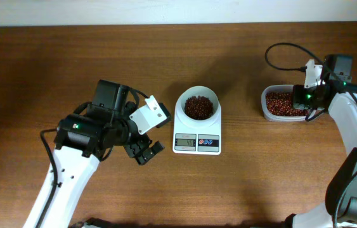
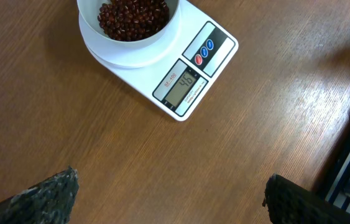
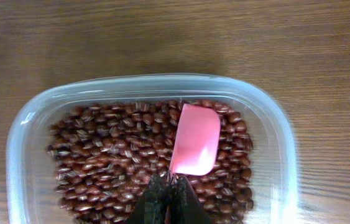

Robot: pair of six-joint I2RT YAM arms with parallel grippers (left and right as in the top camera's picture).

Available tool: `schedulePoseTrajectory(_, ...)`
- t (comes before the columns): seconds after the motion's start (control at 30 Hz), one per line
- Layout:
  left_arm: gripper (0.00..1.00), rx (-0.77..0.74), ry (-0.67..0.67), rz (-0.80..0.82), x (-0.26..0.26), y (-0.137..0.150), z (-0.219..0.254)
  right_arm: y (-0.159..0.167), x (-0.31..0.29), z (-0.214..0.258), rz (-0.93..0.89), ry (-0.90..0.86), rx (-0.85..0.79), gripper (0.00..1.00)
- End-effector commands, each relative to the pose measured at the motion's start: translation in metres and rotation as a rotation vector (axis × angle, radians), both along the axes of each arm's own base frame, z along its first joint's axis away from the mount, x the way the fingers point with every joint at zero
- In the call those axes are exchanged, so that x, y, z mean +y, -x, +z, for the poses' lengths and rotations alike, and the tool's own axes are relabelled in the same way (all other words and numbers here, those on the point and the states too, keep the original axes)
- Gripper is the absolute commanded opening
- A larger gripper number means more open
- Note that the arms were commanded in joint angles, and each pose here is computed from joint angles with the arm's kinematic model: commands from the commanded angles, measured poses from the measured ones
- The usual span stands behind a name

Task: Scoop and weigh 50g on scale
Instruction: 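Return the empty scoop to the bean tub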

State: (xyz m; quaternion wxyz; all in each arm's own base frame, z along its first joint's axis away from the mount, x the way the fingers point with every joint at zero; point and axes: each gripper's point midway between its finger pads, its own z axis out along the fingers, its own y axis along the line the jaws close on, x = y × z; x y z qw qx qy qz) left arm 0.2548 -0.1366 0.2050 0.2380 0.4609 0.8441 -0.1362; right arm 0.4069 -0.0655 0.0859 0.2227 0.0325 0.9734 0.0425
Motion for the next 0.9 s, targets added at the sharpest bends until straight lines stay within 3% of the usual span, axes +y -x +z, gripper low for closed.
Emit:
schedulePoseTrajectory(0.0, 0.99, -0.03, 0.014, -0.018, -0.001, -0.001, 0.009, -0.001, 0.023, 0.001, 0.044, -0.134, -0.003, 0.04)
schedulePoseTrajectory(0.2, 0.99, -0.03, 0.014, -0.018, -0.001, -0.001, 0.009, 0.017, 0.039, -0.002, 0.064, -0.234, 0.063, 0.04)
schedulePoseTrajectory(0.53, 0.99, -0.03, 0.014, -0.018, -0.001, -0.001, 0.009, 0.024, 0.012, 0.027, -0.019, -0.564, -0.042, 0.04)
schedulePoseTrajectory(0.87, 0.99, -0.03, 0.014, -0.018, -0.001, -0.001, 0.009, 0.035, -0.009, 0.046, -0.088, -0.735, -0.097, 0.04)
